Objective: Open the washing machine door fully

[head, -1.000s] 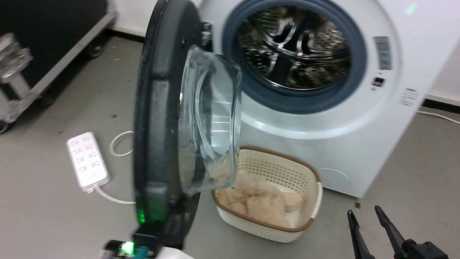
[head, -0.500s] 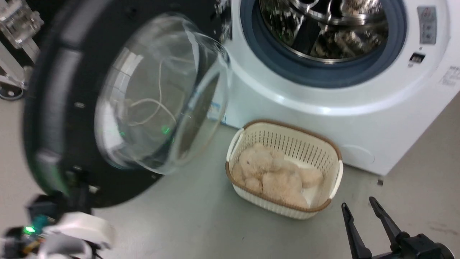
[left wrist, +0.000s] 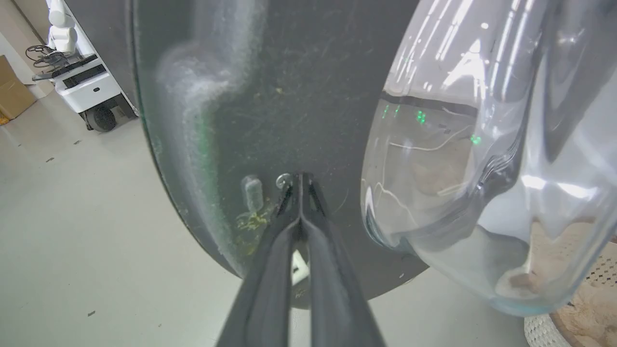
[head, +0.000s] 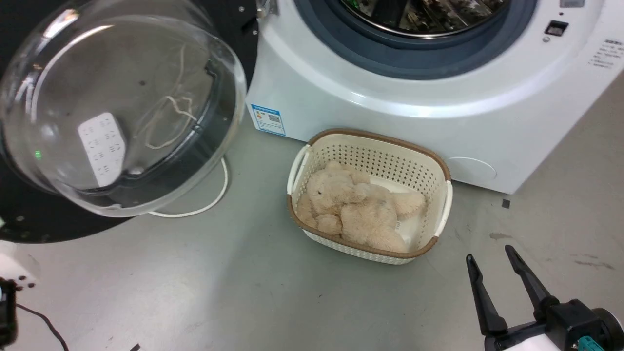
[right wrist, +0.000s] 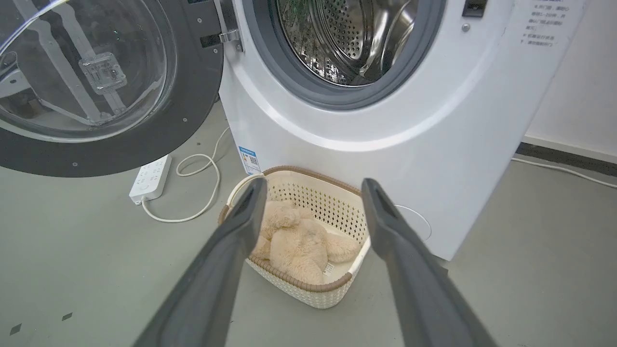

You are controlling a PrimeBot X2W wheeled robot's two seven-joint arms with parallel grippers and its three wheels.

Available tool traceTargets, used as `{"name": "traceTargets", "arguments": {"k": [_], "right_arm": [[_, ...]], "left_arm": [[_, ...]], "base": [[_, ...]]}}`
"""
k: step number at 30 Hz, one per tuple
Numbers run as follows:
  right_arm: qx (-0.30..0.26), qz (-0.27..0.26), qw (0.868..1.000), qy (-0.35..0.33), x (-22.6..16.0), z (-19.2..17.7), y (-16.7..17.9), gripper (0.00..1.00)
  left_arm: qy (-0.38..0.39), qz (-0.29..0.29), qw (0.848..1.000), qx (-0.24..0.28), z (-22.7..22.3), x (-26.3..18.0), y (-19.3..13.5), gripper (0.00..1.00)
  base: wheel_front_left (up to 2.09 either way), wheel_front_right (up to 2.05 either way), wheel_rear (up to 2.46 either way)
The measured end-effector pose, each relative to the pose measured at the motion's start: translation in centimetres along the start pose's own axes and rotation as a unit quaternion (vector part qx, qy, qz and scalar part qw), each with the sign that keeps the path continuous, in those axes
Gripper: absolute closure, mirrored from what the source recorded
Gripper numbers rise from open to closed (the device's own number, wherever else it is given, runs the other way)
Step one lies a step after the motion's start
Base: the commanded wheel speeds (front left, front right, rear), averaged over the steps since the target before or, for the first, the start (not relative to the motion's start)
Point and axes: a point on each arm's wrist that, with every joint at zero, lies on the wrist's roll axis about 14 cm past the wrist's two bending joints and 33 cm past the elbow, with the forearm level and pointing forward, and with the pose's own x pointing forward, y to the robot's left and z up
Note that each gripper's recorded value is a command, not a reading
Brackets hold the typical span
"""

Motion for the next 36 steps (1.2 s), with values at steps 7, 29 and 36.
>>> {"name": "traceTargets", "arguments": {"k": [7, 29, 36], "right_arm": [[-0.004, -0.013, 1.0, -0.005, -0.3, 0.4, -0.8, 0.0], [-0.042, -0.105, 0.988, -0.106, -6.3, 8.1, -5.1, 0.0], [-0.035, -0.124, 0.986, -0.105, -8.8, 7.9, -5.5, 0.0]], "left_arm": [[-0.028, -0.01, 1.0, 0.007, 0.6, 0.9, -0.6, 1.0], [-0.137, -0.236, 0.954, -0.124, 4.0, -12.1, -18.8, 1.0], [-0.126, -0.275, 0.946, -0.119, 3.1, -15.0, -21.6, 0.0]], "base": [[0.0, 0.0, 0.0], [0.0, 0.0, 0.0], [0.0, 0.0, 0.0]]}}
